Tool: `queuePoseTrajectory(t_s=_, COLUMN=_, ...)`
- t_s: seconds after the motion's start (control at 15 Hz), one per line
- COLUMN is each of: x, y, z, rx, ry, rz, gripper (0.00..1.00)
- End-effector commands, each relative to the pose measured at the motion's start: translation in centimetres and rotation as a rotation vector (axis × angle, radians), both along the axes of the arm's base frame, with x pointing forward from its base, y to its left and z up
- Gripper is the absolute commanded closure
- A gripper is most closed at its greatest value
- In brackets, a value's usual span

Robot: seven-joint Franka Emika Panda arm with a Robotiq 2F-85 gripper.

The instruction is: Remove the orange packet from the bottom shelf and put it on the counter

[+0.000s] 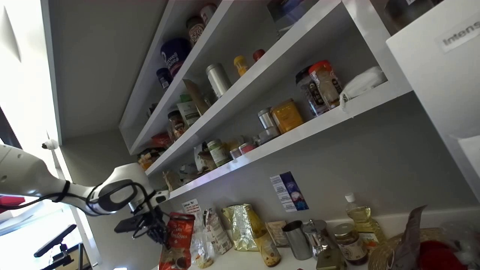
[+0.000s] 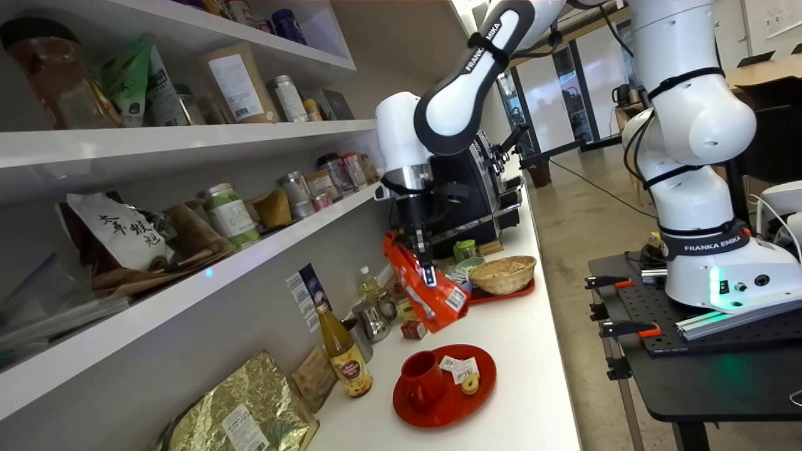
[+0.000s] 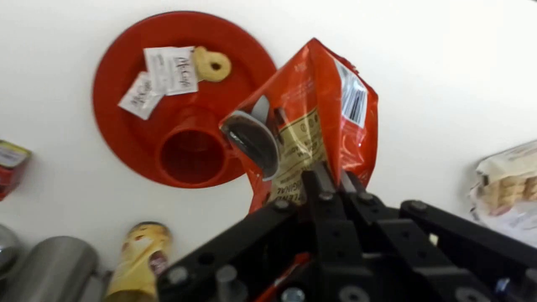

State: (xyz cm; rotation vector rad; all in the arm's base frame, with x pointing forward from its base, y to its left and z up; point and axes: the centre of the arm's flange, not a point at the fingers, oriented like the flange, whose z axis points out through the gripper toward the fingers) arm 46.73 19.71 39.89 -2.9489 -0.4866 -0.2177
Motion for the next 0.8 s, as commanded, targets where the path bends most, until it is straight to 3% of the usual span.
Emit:
queuePoseTrajectory(t_s=0.0, x=-3.8, y=7.7, z=-6.2, rx=0.047, ry=0.026, rz=0.198, gripper=0.97)
queuePoseTrajectory(t_s=0.33, x=-7.5, y=18.9, z=-15.4, rx=0.09, ry=-0.039, rz=0.363, gripper=0.98)
queuePoseTrajectory(t_s=0.73, x=-5.6, y=23.0, z=-20.0, rx=0.131, ry=-0.173, rz=0.36, gripper=0.98)
